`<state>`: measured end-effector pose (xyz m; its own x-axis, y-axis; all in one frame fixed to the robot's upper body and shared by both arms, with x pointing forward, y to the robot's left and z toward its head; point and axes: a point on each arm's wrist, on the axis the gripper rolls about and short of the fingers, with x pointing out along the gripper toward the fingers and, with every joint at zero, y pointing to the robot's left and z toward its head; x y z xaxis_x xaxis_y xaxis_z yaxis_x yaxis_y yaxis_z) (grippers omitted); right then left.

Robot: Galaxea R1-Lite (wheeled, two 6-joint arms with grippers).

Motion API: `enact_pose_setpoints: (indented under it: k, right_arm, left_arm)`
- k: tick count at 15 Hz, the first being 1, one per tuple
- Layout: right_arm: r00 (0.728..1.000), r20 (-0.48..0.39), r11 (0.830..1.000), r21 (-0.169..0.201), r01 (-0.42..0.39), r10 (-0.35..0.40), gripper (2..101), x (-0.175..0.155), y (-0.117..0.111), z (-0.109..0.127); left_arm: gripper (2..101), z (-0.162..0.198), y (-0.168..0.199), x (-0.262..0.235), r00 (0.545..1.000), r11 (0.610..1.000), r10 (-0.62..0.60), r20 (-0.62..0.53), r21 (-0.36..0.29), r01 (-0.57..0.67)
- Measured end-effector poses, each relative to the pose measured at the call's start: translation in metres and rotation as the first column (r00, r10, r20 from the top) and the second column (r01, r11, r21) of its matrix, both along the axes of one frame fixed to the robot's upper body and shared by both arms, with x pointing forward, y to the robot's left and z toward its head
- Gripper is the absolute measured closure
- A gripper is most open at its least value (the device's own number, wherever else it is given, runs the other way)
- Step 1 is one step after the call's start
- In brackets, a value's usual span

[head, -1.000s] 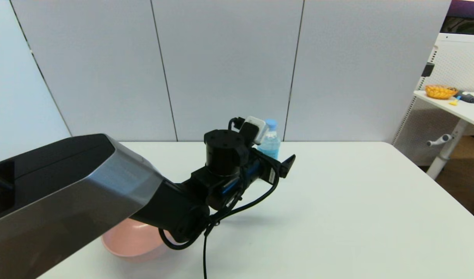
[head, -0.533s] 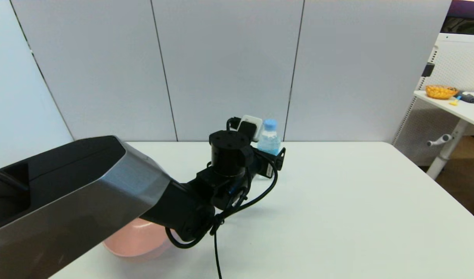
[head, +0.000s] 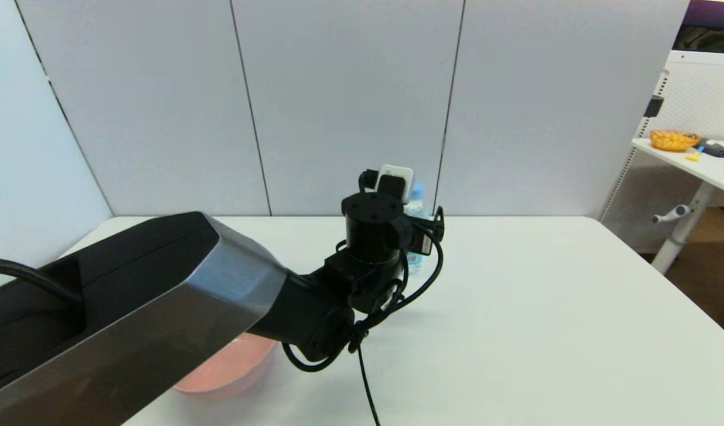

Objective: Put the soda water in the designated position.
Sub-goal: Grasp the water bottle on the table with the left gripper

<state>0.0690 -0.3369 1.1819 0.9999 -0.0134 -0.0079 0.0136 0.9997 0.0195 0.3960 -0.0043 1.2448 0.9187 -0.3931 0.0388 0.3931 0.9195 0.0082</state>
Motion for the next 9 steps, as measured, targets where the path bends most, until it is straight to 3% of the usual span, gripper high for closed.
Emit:
enact_pose_setpoints:
  k: [3,9]
  right_arm:
    - [1.000,0.000,1.000,0.000,0.000,0.000,4.3,0.000,0.000,0.000]
    - [1.000,0.000,1.000,0.000,0.000,0.000,4.3,0.000,0.000,0.000]
  left_arm:
    - [5.4,-0.006,-0.011,-0.003,0.998,0.998,0.063,-0.002,-0.005,-0.063]
    - [5.4,-0.024,-0.023,0.002,0.998,0.998,0.062,-0.023,-0.015,-0.062]
